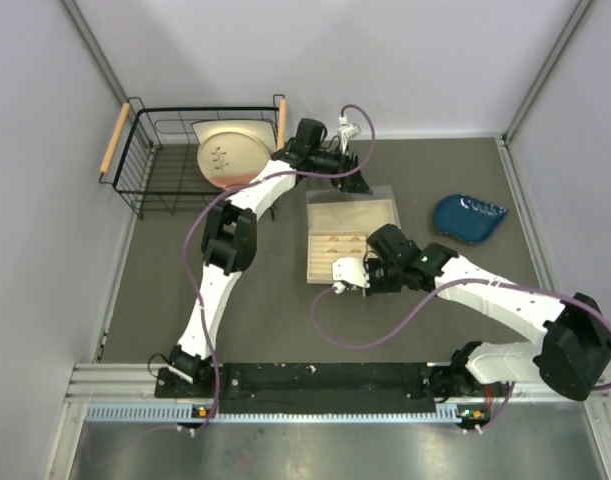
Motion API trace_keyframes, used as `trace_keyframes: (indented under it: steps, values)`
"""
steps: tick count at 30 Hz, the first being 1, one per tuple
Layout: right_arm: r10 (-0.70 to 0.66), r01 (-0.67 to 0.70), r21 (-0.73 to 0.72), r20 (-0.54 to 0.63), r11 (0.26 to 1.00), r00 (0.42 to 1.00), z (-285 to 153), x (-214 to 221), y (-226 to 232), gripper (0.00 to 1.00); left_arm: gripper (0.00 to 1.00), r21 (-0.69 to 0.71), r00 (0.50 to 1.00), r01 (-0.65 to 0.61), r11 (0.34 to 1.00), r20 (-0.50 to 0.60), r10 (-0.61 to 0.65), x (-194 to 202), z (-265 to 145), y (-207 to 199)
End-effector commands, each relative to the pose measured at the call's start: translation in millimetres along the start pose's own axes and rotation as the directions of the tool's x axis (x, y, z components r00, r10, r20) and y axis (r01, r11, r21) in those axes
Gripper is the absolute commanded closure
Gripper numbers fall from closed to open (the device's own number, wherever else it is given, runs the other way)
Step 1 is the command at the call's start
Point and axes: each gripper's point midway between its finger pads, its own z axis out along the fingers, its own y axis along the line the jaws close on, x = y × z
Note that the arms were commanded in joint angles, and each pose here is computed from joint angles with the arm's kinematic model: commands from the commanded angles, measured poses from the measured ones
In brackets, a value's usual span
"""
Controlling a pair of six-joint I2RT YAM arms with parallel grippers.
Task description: Organize the mixed jewelry
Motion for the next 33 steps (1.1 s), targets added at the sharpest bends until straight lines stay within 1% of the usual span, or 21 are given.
trace_keyframes:
  steps: [1, 14, 18, 24, 33]
  values:
    - [-0.055, 0.045, 0.114, 0.084, 0.992, 0.995, -6.4, -27.0, -23.4, 1.0, 0.19, 0.026, 0.998, -0.046, 0.999, 0.032, 0.045, -14.0, -2.1, -2.9]
    - [-0.103, 0.095, 0.169, 0.037, 0.981, 0.994, -4.9, -20.3, -34.4, 1.0, 0.18, 0.034, 0.999, -0.039, 0.999, 0.03, 0.038, -12.2, -1.6, -3.3]
    - [-0.107, 0.098, 0.178, 0.043, 0.979, 0.993, -6.4, -22.9, -36.6, 1.0, 0.17, 0.034, 0.999, -0.036, 0.999, 0.03, 0.035, -11.8, -1.7, -3.5]
    - [-0.112, 0.109, 0.215, 0.0, 0.971, 0.994, -2.4, -18.4, -47.2, 1.0, 0.17, 0.033, 0.999, -0.035, 0.999, 0.028, 0.034, -10.4, -1.4, -2.8]
    - [-0.1, 0.101, 0.24, -0.015, 0.965, 0.995, 0.3, -22.5, -64.6, 1.0, 0.16, 0.057, 1.0, -0.02, 0.998, 0.005, 0.019, 1.7, 4.4, -6.3]
